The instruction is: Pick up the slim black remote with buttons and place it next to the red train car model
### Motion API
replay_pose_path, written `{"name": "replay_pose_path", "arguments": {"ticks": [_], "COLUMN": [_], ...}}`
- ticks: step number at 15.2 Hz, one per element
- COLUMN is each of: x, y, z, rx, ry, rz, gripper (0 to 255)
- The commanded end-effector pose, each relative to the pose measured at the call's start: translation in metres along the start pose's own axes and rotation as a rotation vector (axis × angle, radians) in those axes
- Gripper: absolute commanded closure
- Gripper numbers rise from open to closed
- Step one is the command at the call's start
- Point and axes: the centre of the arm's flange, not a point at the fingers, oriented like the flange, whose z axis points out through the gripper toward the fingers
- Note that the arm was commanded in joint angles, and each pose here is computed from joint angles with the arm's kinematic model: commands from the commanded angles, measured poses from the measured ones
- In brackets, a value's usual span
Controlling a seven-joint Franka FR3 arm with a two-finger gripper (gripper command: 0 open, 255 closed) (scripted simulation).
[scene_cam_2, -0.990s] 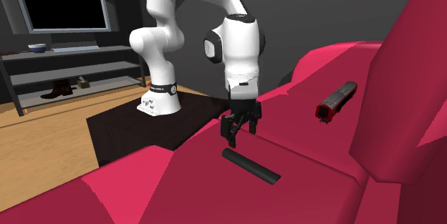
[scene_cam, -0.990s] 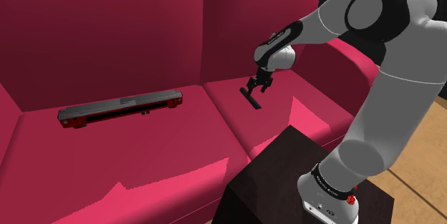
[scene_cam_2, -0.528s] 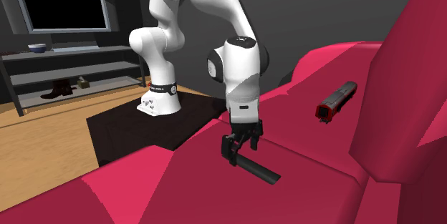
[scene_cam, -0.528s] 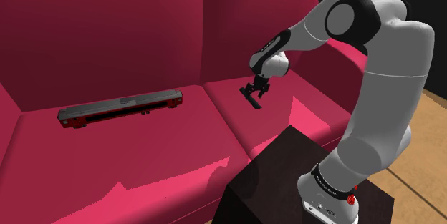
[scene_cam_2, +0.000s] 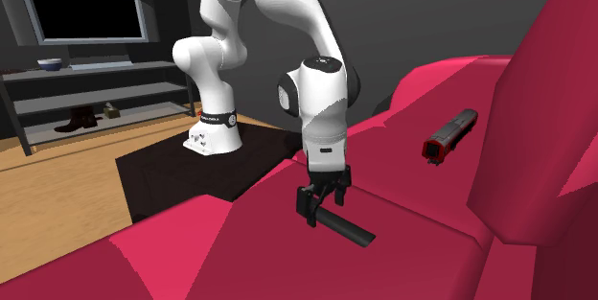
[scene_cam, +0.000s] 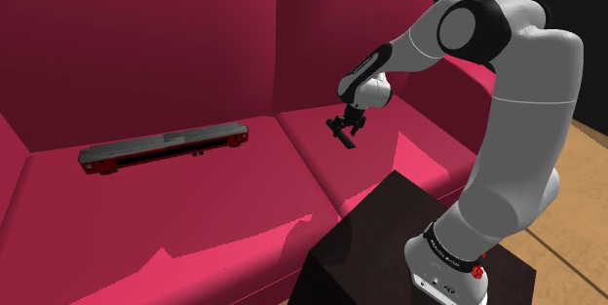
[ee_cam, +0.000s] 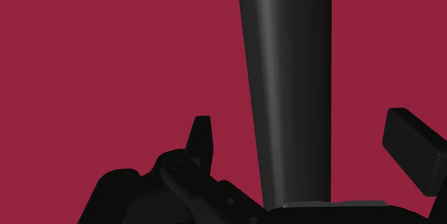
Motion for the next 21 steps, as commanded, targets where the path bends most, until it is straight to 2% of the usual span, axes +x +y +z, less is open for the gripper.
{"name": "replay_pose_path", "arguments": {"ticks": [1, 2, 3, 12, 21], "x": [0.0, 0.0, 0.0, 0.0, 0.0], "y": [0.0, 0.0, 0.0, 0.0, -0.004], "z": [0.0, 0.0, 0.0, 0.0, -0.047], "rx": [0.0, 0.0, 0.0, 0.0, 0.0], "ry": [0.0, 0.0, 0.0, 0.0, 0.0], "rz": [0.0, 0.0, 0.0, 0.0, 0.0], "gripper": [0, 0, 255, 255, 255]}}
